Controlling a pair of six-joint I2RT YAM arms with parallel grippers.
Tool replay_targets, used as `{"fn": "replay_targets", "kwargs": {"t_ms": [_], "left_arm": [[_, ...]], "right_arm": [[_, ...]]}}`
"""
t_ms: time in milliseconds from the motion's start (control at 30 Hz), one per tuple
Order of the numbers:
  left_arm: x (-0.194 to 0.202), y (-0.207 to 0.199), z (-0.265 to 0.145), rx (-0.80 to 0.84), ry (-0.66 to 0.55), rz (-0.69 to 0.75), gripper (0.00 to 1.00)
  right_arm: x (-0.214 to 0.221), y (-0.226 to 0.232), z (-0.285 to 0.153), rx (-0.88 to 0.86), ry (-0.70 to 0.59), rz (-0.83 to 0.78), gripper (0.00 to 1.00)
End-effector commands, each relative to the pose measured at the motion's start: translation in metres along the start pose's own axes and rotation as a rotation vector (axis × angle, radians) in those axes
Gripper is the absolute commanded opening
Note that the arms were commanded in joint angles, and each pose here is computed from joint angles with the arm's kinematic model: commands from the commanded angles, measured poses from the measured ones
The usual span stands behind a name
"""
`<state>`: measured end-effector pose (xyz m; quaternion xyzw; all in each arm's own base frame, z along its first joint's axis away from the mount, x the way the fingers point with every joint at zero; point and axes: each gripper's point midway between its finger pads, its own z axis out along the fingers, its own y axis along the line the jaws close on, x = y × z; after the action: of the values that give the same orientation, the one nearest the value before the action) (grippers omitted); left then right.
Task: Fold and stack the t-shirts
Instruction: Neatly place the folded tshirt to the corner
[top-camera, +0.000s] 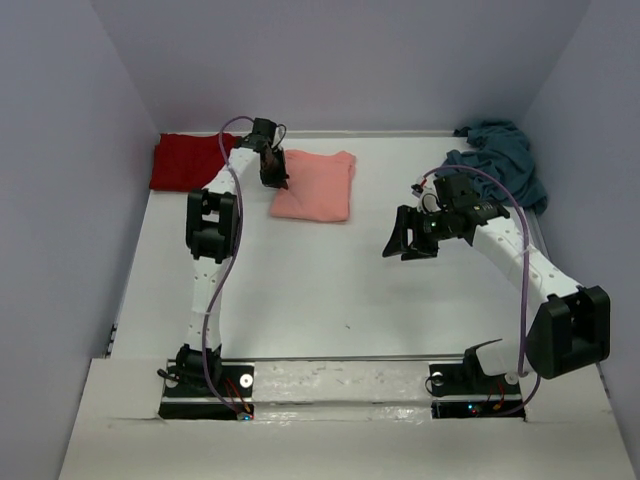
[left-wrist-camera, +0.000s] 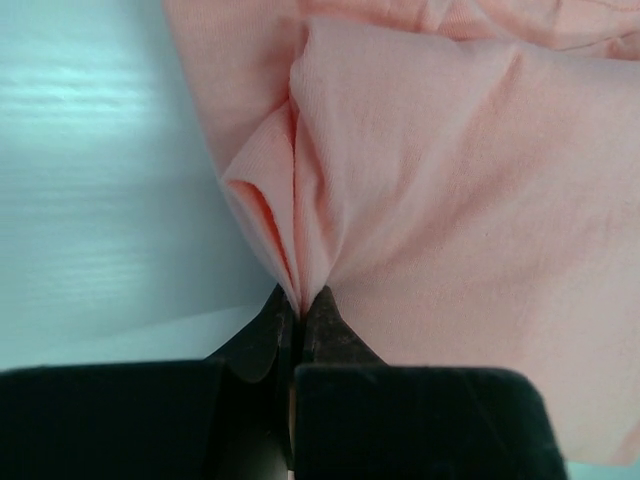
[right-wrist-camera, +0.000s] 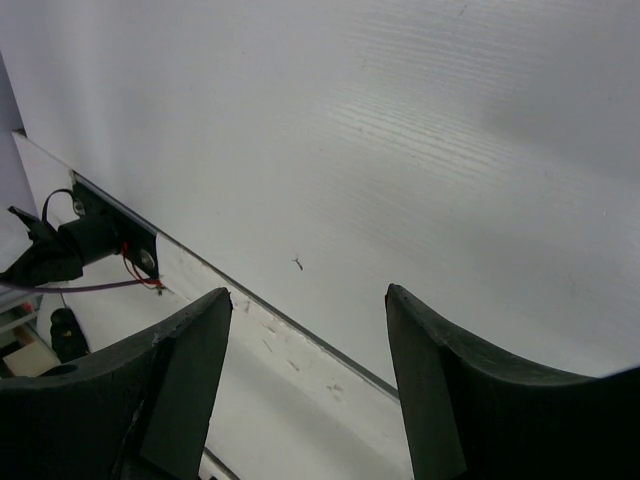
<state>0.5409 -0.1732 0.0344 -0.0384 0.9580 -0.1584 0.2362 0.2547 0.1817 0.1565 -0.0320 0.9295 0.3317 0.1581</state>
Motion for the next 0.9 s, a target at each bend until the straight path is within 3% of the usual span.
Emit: {"fn": "replay_targets", "kwargs": {"t_ms": [0, 367, 500, 733, 800, 833, 867], "left_arm": [[-0.022, 0.046, -0.004, -0.139, -0.003, 0.047, 0.00], [-0.070, 0.134, -0.011, -0.250, -0.142, -0.044, 0.00], [-0.104, 0.148, -0.021, -0.302, -0.233, 0.000, 0.00], [-0.122, 0.156, -0.018, -0.300, -0.297, 0.001, 0.00], [-0.127, 0.154, -0.017, -0.291, -0.315, 0.000, 0.04], [-0.128, 0.152, -0.016, -0.279, -0.320, 0.000, 0.17], [-0.133, 0.150, -0.018, -0.273, -0.341, 0.000, 0.23]], "right_arm": [[-0.004, 0.010, -0.015, -0.014, -0.036, -0.022, 0.69], [0.000, 0.009, -0.018, -0.001, -0.019, -0.015, 0.69], [0.001, 0.009, -0.019, 0.007, -0.006, -0.010, 0.69], [0.005, 0.008, -0.020, 0.012, 0.006, -0.003, 0.69], [0.006, 0.007, -0.020, 0.017, 0.008, 0.001, 0.69], [0.006, 0.007, -0.020, 0.017, 0.008, 0.001, 0.69], [0.006, 0.007, -0.020, 0.019, 0.012, 0.002, 0.69]]}}
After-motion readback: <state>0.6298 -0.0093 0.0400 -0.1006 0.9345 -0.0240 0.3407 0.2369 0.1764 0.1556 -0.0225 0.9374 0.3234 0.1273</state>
